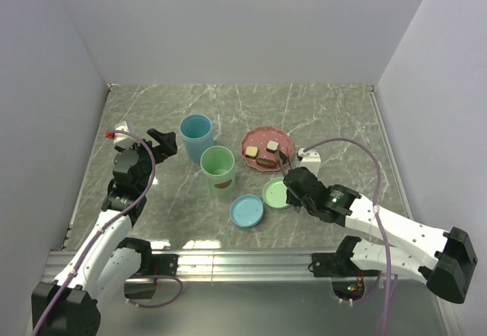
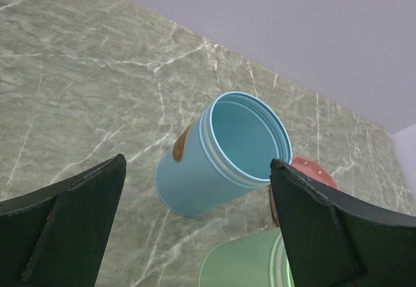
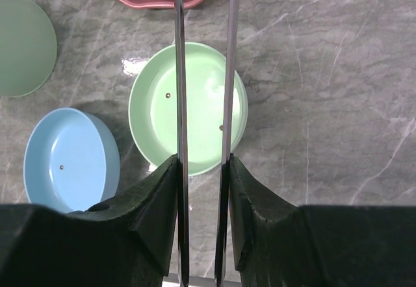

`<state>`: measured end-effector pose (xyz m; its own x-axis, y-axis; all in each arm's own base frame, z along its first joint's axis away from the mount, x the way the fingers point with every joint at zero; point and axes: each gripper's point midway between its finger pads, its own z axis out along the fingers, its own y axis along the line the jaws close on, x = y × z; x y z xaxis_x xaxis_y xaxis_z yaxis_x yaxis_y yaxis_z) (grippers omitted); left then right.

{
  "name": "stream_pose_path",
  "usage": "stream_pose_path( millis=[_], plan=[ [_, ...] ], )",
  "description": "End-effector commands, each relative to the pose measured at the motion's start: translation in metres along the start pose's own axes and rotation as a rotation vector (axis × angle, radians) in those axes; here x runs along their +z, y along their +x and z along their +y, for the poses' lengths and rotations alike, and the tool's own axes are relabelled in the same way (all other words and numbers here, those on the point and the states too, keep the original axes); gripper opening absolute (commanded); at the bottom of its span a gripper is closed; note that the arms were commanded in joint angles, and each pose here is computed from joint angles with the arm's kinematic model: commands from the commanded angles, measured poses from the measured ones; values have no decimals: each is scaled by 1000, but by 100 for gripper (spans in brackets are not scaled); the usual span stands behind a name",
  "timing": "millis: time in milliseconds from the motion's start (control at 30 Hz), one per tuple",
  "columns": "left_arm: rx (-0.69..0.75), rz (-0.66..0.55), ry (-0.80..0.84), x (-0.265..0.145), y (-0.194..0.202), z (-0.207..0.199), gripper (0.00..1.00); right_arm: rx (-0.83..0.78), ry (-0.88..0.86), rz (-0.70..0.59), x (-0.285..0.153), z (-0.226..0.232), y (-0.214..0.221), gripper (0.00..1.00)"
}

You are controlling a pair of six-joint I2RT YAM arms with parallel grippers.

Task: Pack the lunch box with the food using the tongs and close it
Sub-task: Pick up the food using the clamp

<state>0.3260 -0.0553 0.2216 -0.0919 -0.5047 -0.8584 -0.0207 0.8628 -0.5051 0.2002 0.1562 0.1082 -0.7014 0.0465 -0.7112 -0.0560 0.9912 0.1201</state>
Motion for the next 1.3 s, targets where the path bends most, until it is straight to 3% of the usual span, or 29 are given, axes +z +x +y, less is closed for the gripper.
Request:
stream_pose_path(
  millis=[0,733,1267],
  plan=[
    [-19,-40,35,1,-11,-9,100,29,-32,-46,-12,4,-17,0],
    [-19,-38,32,2,-10,-9,100,18,-55,-114,-28,17,-52,0],
    [-17,-38,20,4,-10,-7,100,-33,-126,-204,-46,55,-110,0]
  ],
)
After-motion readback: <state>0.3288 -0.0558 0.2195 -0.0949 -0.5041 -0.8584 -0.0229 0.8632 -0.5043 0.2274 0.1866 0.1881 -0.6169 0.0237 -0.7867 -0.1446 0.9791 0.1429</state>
